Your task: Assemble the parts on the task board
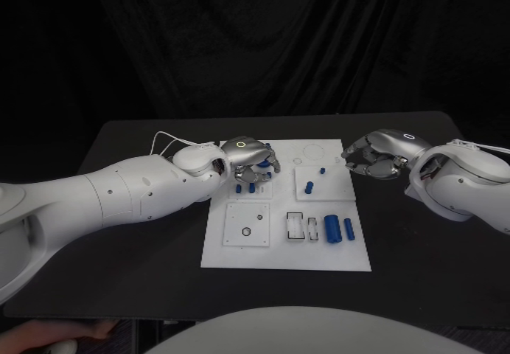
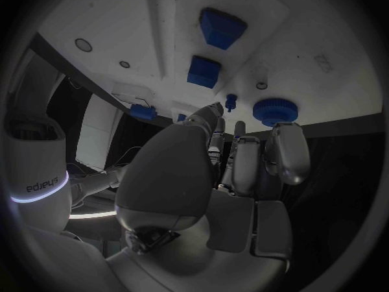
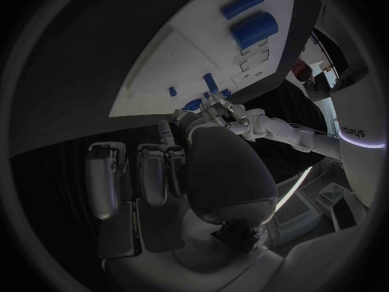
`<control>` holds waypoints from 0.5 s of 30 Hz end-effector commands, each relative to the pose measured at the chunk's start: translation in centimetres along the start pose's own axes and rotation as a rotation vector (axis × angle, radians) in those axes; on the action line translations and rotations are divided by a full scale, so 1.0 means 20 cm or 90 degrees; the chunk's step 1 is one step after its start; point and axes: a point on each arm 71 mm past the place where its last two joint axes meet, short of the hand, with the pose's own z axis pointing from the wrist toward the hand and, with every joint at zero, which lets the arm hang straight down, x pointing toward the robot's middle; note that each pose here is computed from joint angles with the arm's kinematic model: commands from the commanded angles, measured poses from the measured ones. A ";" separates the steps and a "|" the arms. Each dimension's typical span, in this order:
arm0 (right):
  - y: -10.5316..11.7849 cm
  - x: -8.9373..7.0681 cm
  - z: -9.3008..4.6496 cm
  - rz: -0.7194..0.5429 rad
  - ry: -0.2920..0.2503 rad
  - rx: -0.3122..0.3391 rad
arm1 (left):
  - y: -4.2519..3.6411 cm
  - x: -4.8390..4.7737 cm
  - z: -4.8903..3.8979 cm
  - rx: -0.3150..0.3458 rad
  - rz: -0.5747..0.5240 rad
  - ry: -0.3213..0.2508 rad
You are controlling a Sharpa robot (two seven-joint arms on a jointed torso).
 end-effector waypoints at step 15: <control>0.00 0.01 0.01 -0.001 0.005 0.003 | 0.031 0.007 0.021 -0.016 0.004 0.034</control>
